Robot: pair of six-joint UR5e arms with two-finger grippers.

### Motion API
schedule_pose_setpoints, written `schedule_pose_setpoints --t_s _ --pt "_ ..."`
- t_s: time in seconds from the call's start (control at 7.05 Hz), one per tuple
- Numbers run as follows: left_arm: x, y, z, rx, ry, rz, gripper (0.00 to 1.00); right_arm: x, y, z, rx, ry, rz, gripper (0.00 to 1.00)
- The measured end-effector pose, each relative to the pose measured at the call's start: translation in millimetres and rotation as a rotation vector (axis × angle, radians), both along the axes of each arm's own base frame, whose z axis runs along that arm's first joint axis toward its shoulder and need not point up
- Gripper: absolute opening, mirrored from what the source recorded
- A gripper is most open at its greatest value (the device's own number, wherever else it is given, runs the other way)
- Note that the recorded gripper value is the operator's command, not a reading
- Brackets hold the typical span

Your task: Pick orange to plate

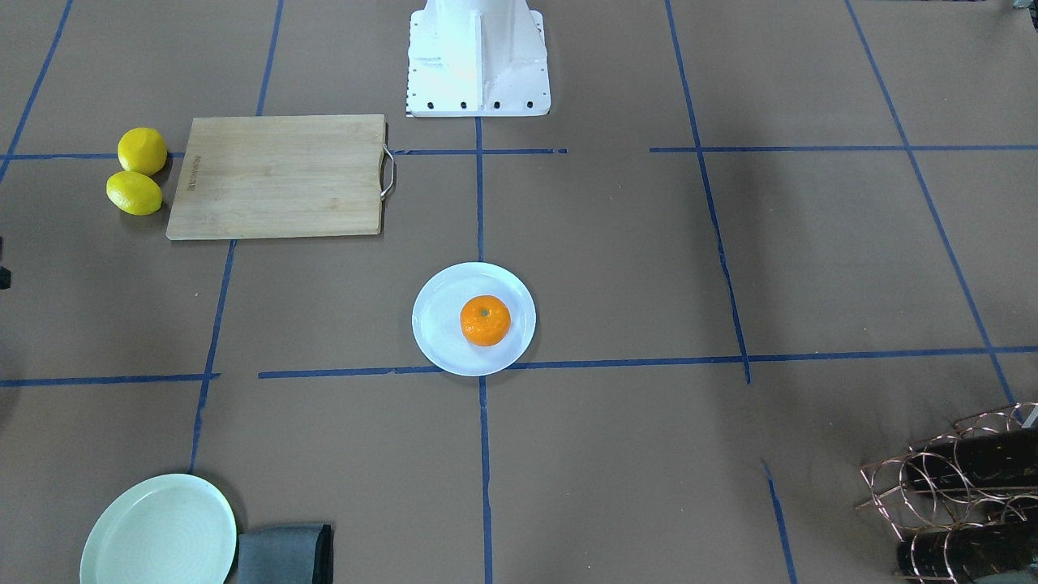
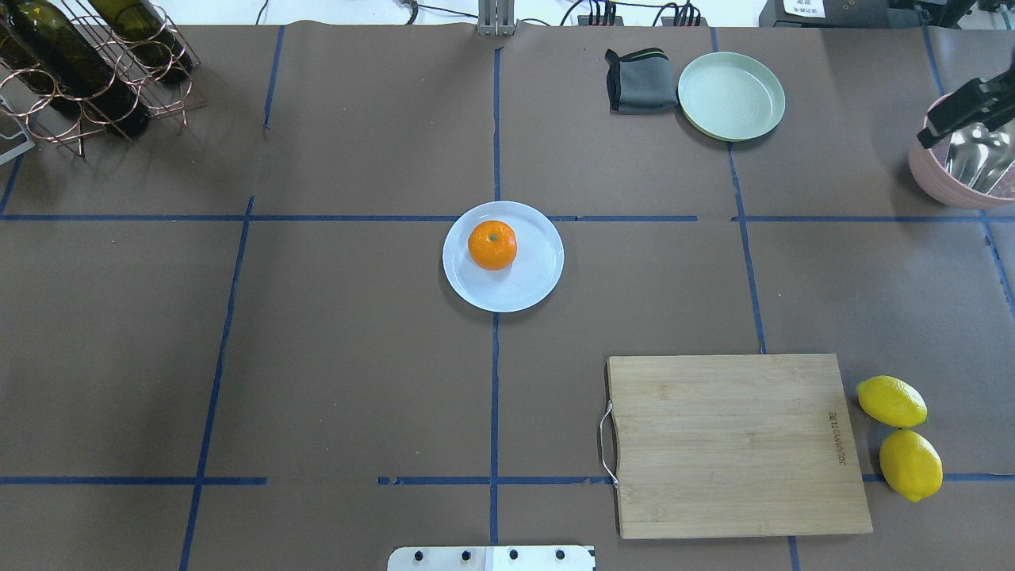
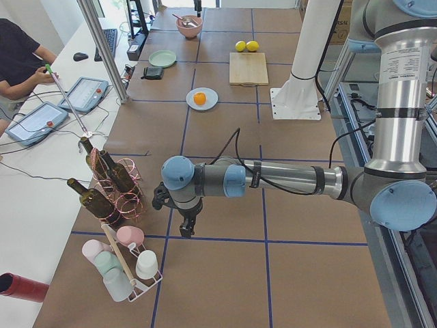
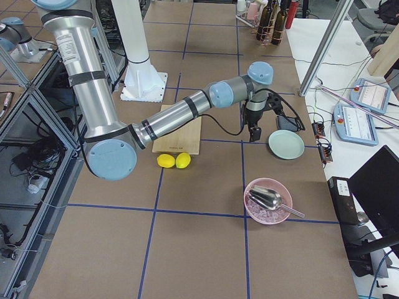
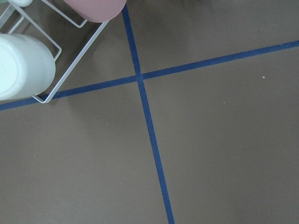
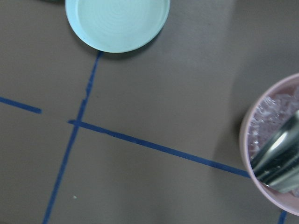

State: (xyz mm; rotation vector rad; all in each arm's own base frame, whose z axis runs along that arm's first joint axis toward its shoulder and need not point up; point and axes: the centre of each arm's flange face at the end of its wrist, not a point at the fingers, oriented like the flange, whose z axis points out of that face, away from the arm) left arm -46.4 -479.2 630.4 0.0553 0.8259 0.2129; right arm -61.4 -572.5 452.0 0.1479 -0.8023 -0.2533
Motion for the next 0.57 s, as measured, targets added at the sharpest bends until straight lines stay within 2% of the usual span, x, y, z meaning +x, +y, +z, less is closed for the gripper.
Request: schedule_pose_setpoints --t_s 0.28,0.57 --pt "-0.5 0.2 0.1 -0.001 0.0 -0.002 1.0 78.5 5.4 97.9 -0.01 -0.014 -0.046 1.0" --pt "-0.7 0.5 0.8 -0.002 0.0 -0.002 1.0 136.9 25.7 162.7 -0.05 -0.029 -0.021 1.0"
